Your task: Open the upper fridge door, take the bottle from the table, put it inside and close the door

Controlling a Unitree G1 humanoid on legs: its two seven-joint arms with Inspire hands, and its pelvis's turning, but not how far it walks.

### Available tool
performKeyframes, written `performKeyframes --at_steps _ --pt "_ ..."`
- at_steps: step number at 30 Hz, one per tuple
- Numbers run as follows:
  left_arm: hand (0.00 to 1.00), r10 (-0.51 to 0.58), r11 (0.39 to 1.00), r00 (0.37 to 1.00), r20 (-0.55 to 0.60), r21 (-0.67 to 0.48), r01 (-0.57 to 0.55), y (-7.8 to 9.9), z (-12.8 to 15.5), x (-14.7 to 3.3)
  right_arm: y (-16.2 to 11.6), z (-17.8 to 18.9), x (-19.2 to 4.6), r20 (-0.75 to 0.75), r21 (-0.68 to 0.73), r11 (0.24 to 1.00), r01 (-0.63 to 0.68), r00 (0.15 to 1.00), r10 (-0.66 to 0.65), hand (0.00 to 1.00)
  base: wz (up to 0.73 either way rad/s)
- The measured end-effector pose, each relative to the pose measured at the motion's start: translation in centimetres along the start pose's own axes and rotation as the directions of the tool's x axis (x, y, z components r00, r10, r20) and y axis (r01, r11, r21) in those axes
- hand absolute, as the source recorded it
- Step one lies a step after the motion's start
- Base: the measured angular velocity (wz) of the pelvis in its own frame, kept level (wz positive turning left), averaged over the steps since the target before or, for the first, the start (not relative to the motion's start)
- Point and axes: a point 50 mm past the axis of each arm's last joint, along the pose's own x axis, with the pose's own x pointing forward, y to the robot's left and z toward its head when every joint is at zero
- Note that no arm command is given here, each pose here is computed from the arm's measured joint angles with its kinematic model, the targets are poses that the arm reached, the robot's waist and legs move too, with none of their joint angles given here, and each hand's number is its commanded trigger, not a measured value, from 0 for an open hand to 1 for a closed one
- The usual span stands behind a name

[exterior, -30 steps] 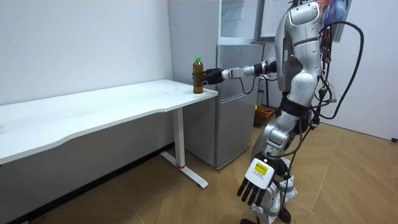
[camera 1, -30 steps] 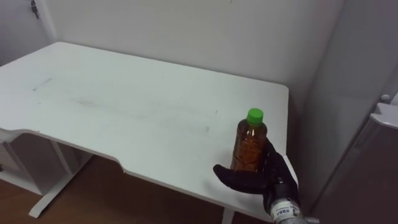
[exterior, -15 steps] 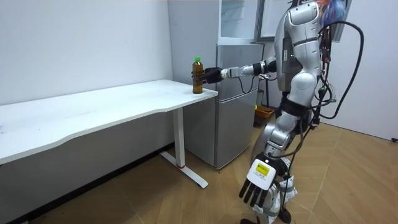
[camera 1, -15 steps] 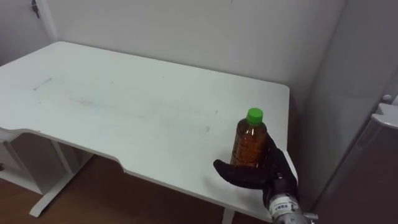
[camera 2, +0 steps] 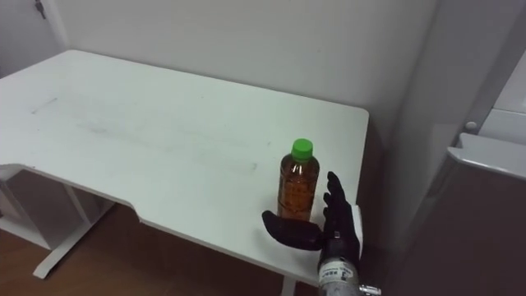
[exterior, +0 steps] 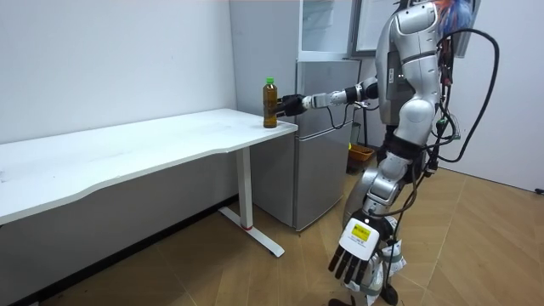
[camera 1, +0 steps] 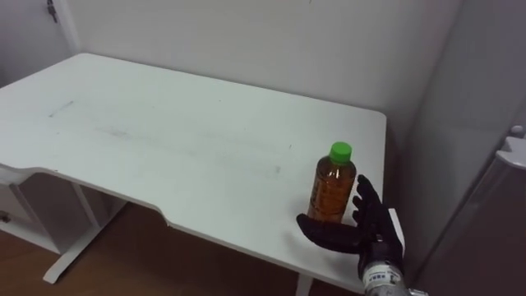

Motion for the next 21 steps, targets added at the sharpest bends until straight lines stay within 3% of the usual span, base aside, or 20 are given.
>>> performKeyframes --at_steps 21 --pt "0.0 -0.001 1.0 0.999 -0.034 0.015 0.001 0.0 -1.1 -0.2 -0.2 0.2 1.0 0.004 -0.031 0.999 0.026 1.0 -0.026 0.0 0.03"
